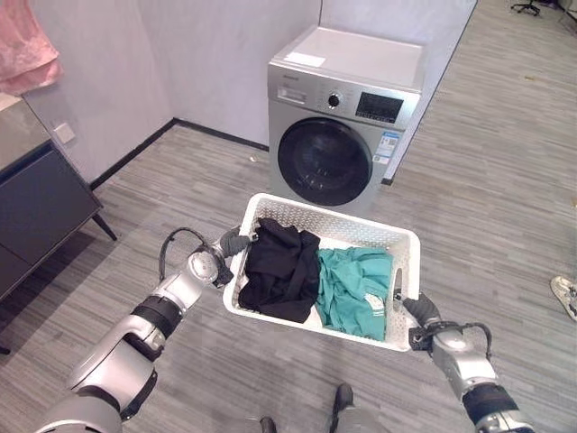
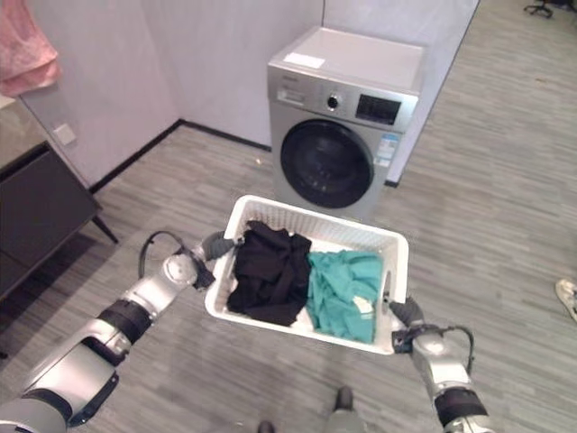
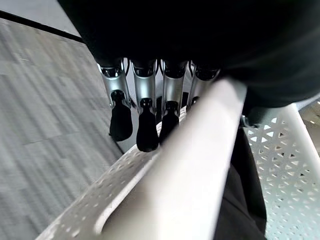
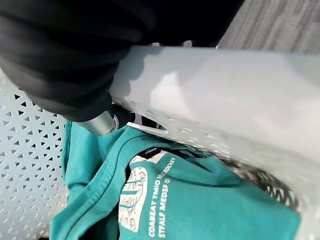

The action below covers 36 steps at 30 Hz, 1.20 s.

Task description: Grab the laundry basket,head to the washer,open it,put in the laundry and shut it.

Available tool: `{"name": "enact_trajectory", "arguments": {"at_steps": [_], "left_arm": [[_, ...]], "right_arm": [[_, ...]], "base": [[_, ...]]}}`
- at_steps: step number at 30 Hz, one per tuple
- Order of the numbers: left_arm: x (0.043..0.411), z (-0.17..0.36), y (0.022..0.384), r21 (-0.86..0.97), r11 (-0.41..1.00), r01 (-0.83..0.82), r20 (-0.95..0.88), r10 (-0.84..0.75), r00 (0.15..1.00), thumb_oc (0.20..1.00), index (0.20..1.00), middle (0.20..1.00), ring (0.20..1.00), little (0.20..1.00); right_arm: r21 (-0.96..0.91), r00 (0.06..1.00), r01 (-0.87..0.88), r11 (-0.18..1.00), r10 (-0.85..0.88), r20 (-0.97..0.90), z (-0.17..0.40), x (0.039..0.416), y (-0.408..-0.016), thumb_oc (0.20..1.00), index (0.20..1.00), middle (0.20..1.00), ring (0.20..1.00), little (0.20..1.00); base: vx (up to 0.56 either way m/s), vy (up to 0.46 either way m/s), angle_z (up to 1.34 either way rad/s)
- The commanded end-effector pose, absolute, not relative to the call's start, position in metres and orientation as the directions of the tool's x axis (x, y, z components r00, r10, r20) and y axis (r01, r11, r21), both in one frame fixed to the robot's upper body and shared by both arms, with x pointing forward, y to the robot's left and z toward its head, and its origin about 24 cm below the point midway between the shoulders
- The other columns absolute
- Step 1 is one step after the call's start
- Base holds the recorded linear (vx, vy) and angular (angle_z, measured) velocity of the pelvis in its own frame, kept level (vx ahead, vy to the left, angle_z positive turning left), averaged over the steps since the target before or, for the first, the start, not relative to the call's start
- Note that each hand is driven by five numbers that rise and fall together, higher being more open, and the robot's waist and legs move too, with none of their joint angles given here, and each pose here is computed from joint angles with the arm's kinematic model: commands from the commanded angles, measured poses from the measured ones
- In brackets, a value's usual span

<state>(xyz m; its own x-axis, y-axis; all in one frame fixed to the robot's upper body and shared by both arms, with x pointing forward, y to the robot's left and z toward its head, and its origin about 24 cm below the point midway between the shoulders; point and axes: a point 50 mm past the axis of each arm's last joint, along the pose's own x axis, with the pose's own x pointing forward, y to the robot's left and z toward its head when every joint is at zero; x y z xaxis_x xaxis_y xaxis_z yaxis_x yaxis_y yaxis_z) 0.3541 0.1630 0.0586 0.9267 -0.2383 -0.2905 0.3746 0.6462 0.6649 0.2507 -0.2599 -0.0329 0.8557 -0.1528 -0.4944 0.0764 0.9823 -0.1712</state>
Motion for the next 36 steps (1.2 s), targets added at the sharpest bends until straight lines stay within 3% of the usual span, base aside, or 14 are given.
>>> {"name": "enact_trajectory", "arguments": {"at_steps": [1, 8, 24, 25, 36], "left_arm": [[0.376, 0.099, 0.206, 0.701, 0.697, 0.153, -0.143, -0.072, 0.987, 0.2, 0.2, 0.2, 0.2, 0.2], [0.373, 0.093, 0.201, 0.684, 0.709, 0.169, -0.152, -0.087, 0.984, 0.2, 0.2, 0.2, 0.2, 0.2], [0.369, 0.086, 0.207, 0.671, 0.724, 0.159, -0.164, -0.064, 0.984, 0.2, 0.2, 0.2, 0.2, 0.2], [0.293, -0.009, 0.185, 0.349, 0.926, 0.141, -0.305, -0.03, 0.952, 0.2, 0.2, 0.2, 0.2, 0.2], [0.286, -0.015, 0.189, 0.348, 0.926, 0.147, -0.33, -0.026, 0.944, 0.2, 0.2, 0.2, 0.2, 0.2]], "right_arm": [[-0.214, 0.9, 0.238, 0.948, -0.297, -0.317, 0.01, 0.243, -0.323, 0.2, 0.2, 0.2, 0.2, 0.2], [-0.2, 0.883, 0.306, 0.931, -0.356, -0.305, 0.008, 0.232, -0.333, 0.2, 0.2, 0.2, 0.2, 0.2], [-0.218, 0.888, 0.281, 0.935, -0.34, -0.311, 0.005, 0.234, -0.326, 0.2, 0.2, 0.2, 0.2, 0.2], [-0.261, 0.863, 0.1, 0.96, -0.215, -0.457, -0.038, 0.245, -0.269, 0.2, 0.2, 0.2, 0.2, 0.2], [-0.28, 0.883, 0.104, 0.954, -0.219, -0.416, -0.028, 0.247, -0.272, 0.2, 0.2, 0.2, 0.2, 0.2]], "base": [[0.03, -0.086, -0.23], [0.03, -0.016, 0.03], [0.01, 0.016, 0.04], [0.0, 0.0, 0.0], [0.03, -0.022, 0.04]]}}
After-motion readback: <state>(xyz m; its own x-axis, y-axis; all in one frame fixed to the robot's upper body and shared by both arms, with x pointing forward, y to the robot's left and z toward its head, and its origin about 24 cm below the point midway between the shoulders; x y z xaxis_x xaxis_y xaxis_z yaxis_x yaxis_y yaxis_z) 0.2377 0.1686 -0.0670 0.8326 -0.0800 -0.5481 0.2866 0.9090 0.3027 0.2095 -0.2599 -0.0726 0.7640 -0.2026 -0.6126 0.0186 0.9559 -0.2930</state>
